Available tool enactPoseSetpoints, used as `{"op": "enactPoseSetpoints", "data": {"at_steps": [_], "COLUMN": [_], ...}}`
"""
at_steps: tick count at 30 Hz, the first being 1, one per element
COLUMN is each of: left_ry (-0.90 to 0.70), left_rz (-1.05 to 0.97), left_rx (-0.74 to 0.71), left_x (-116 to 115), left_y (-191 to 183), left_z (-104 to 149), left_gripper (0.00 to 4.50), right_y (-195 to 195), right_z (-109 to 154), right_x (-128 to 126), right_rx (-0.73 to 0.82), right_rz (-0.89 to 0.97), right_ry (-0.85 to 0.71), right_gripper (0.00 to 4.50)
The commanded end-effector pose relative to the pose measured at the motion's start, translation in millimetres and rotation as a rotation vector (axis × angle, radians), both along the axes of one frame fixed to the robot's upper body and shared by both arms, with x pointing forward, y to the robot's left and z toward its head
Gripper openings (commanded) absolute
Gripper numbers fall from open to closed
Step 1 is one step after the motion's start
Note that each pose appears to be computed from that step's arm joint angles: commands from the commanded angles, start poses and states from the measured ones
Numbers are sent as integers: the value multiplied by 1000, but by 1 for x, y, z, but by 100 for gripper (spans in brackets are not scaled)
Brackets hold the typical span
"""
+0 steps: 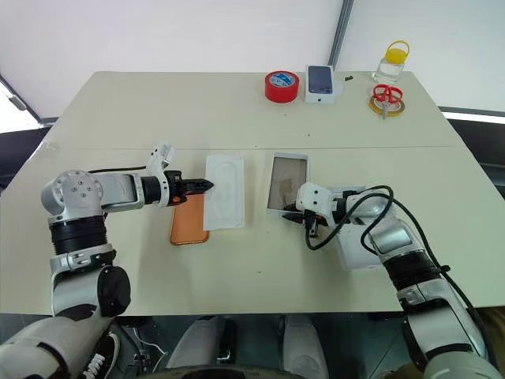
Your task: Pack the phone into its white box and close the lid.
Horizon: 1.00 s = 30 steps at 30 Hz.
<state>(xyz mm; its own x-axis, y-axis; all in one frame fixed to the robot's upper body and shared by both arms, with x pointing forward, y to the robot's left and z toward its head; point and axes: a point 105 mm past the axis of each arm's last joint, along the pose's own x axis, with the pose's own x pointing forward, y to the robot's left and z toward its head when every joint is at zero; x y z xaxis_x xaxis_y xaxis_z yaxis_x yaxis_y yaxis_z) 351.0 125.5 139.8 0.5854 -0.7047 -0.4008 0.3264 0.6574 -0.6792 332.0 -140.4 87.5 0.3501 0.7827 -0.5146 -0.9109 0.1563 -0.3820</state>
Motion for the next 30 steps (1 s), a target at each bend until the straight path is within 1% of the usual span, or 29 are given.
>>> {"op": "enactPoseSetpoints", "data": {"at_steps": [1,2,5,8,13,15,17,18,20,22,23,25,28,30], "left_ry": [-82,-95,-103,-102,-78,-72,-58,-53,-47,-45,-45,-45,-26,-9], "left_rz": [-10,-12,-11,-26,-62,-77,-88,-93,-97,-105,-109,-117,-124,-111], "left_rx": [-30,-30,-81,-113,-145,-135,-135,-128,-140,-140,-144,-144,-146,-144], "left_x": [-1,-1,0,1,-1,-3,-4,-4,-4,-4,-5,-5,-7,-9], "left_y": [0,-1,-5,-10,-27,-34,-41,-43,-47,-49,-50,-53,-58,-62], "left_z": [19,21,28,33,30,26,22,21,21,20,21,21,16,10], "left_gripper": [0,0,0,0,0,0,0,0,0,0,0,0,0,0], "right_y": [6,6,20,27,36,39,40,39,34,28,22,12,-11,-33], "right_z": [10,10,21,20,14,14,16,16,15,19,23,30,30,31], "right_x": [-7,-8,-26,-36,-48,-52,-52,-53,-51,-49,-49,-50,-50,-46], "right_rx": [22,21,87,77,77,111,134,130,103,98,107,112,62,28], "right_rz": [66,77,159,184,203,193,171,166,137,109,91,60,11,-50], "right_ry": [-12,-12,19,20,34,69,87,82,45,9,16,19,1,-12], "right_gripper": [3,3,3,3,3,3,62,102,195,301,345,345,345,345]}}
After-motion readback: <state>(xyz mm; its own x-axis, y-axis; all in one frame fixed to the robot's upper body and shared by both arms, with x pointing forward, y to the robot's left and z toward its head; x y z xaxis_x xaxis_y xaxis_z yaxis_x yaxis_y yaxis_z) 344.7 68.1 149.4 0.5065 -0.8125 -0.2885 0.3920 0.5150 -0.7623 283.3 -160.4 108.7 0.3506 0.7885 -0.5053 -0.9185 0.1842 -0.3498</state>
